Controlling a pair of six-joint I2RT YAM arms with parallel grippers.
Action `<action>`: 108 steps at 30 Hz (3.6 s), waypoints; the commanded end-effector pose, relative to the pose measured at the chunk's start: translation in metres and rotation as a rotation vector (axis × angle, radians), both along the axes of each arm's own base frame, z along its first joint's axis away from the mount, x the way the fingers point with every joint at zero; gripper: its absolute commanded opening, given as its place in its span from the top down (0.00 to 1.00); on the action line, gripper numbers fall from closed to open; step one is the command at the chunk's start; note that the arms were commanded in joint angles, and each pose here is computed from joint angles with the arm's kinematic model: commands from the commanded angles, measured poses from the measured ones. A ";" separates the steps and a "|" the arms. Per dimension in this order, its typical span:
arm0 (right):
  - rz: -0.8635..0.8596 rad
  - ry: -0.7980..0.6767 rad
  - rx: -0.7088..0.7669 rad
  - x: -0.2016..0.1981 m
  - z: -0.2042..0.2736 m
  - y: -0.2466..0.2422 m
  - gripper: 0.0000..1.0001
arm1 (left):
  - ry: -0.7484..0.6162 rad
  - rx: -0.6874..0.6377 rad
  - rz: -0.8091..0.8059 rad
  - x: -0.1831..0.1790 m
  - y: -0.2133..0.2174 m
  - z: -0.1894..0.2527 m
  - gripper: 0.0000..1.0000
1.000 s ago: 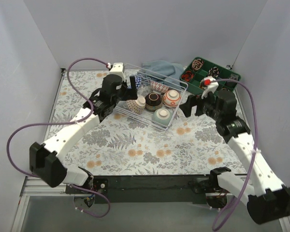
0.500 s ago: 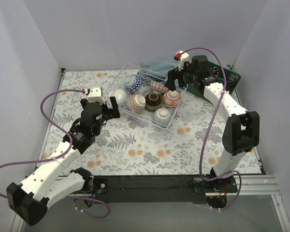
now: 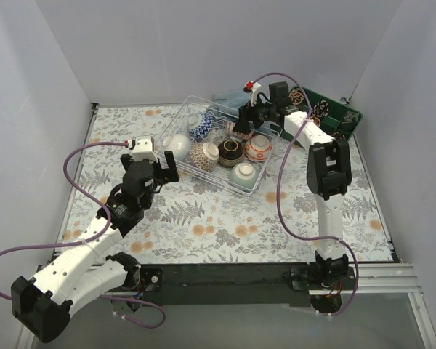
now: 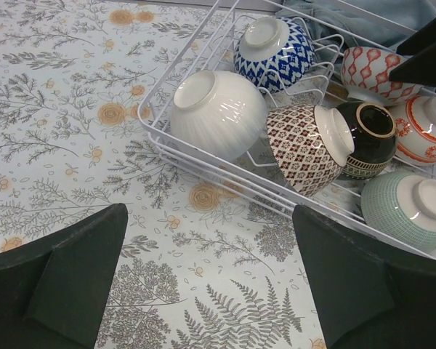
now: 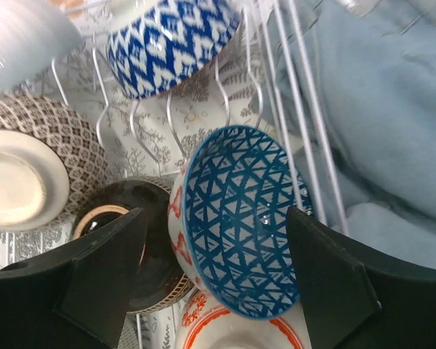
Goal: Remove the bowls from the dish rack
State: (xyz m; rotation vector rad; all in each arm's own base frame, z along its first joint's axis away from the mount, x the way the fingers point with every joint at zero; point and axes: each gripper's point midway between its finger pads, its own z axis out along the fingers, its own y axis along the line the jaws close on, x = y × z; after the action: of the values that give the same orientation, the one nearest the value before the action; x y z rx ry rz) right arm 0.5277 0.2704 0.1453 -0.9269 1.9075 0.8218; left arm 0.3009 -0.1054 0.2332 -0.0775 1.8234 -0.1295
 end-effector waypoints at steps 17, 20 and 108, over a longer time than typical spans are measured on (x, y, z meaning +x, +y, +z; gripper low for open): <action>0.217 -0.007 0.140 -0.017 0.022 0.026 0.93 | -0.018 -0.032 -0.044 0.002 -0.006 0.005 0.02; 0.237 -0.022 0.157 -0.024 0.037 0.027 0.94 | -0.015 -0.035 -0.049 0.001 -0.006 0.004 0.02; -0.973 -0.066 -0.279 -0.197 0.001 -0.189 0.18 | -0.046 -0.084 0.022 -0.003 0.009 0.016 0.02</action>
State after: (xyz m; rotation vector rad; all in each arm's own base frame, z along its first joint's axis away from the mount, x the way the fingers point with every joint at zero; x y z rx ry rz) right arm 0.3211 0.0578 0.0977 -0.0500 2.1989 -0.1603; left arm 0.2990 -0.0995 0.2460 -0.1369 1.7776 -0.1848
